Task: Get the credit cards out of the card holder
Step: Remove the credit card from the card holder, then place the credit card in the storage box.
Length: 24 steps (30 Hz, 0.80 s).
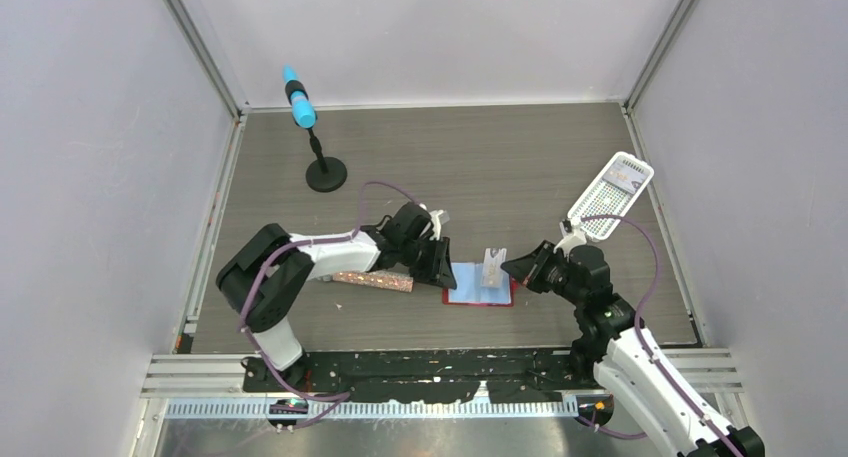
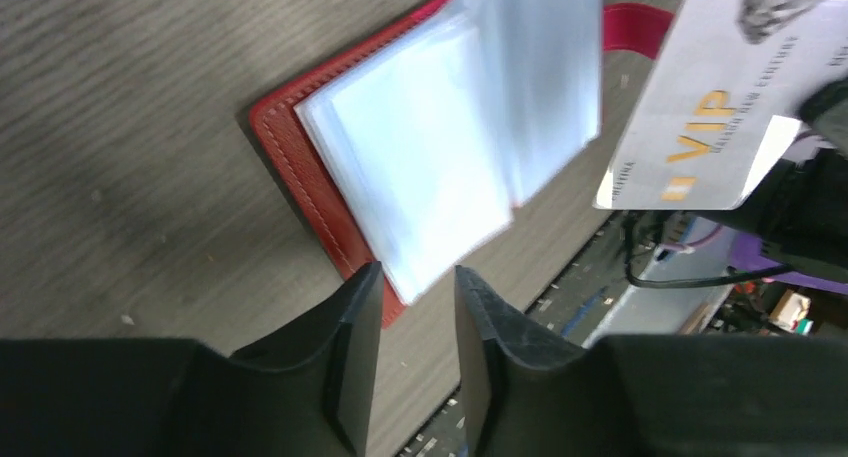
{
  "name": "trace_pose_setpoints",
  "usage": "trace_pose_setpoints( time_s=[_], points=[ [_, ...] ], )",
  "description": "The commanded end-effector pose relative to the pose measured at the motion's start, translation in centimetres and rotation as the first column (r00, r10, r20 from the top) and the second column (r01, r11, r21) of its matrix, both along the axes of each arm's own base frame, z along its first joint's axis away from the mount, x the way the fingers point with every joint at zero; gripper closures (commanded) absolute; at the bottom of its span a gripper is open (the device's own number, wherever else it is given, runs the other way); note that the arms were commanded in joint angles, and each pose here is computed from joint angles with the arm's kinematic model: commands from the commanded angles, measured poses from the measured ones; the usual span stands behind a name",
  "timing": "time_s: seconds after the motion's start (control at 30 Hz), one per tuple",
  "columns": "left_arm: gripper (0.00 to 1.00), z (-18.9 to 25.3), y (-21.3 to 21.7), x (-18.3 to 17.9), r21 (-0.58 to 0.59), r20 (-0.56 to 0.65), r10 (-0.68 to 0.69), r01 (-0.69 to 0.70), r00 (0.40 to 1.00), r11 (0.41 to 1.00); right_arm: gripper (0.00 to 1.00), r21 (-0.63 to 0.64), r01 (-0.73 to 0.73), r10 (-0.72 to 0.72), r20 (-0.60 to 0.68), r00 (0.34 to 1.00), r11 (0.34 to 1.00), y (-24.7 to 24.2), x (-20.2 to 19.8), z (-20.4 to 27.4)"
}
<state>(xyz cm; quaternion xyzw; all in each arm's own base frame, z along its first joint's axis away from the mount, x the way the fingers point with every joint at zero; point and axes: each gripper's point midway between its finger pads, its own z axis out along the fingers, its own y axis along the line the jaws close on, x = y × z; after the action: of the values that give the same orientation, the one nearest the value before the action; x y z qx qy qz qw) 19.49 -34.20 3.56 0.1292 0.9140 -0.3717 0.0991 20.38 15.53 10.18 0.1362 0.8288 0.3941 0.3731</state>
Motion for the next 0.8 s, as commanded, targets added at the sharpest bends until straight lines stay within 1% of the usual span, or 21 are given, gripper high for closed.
trace_pose_setpoints(
  time_s=[0.0, 0.1, 0.23, 0.37, 0.53, 0.63, 0.67, 0.77],
  points=[
    [0.6, 6.3, -0.9, 0.5, -0.099, 0.1, -0.027, 0.037, 0.995, 0.994, 0.95, 0.085, -0.046, 0.038, 0.089, 0.995, 0.995, 1.1, 0.2, 3.9],
    [0.53, 8.9, -1.1, 0.2, -0.159, 0.13, -0.023, 0.043, 0.991, 0.986, 0.95, 0.139, -0.069, 0.053, 0.117, 0.992, 0.988, 1.6, -0.2, 5.1],
    [0.47, 12.1, -2.1, -0.4, -0.304, 0.141, -0.012, 0.055, 0.99, 0.951, 0.95, 0.209, -0.104, 0.07, 0.166, 0.984, 0.972, 2.2, -0.5, 6.8],
    [0.44, 14.3, -2.9, -1.1, -0.42, 0.131, -0.016, 0.07, 0.991, 0.905, 0.95, 0.295, -0.151, 0.088, 0.216, 0.972, 0.943, 2.9, -1.1, 8.7],
    [0.43, 14.8, -3.3, -1.3, -0.468, 0.119, -0.021, 0.074, 0.993, 0.88, 0.95, 0.36, -0.186, 0.105, 0.232, 0.967, 0.914, 3.4, -1.7, 9.4],
    [0.43, 14.8, -3.6, -1.5, -0.494, 0.105, -0.029, 0.078, 0.994, 0.866, 0.95, 0.376, -0.192, 0.108, 0.233, 0.966, 0.906, 3.4, -1.9, 9.2],
    [0.45, 14.9, -3.7, -1.6, -0.507, 0.098, -0.032, 0.077, 0.995, 0.858, 0.95, 0.383, -0.19, 0.108, 0.227, 0.968, 0.904, 3.4, -2.0, 9.0],
    [0.59, 15.4, -4.1, -1.9, -0.555, 0.083, -0.045, 0.083, 0.996, 0.827, 0.95, 0.39, -0.196, 0.111, 0.23, 0.967, 0.9, 3.5, -2.1, 8.8]
  ],
)
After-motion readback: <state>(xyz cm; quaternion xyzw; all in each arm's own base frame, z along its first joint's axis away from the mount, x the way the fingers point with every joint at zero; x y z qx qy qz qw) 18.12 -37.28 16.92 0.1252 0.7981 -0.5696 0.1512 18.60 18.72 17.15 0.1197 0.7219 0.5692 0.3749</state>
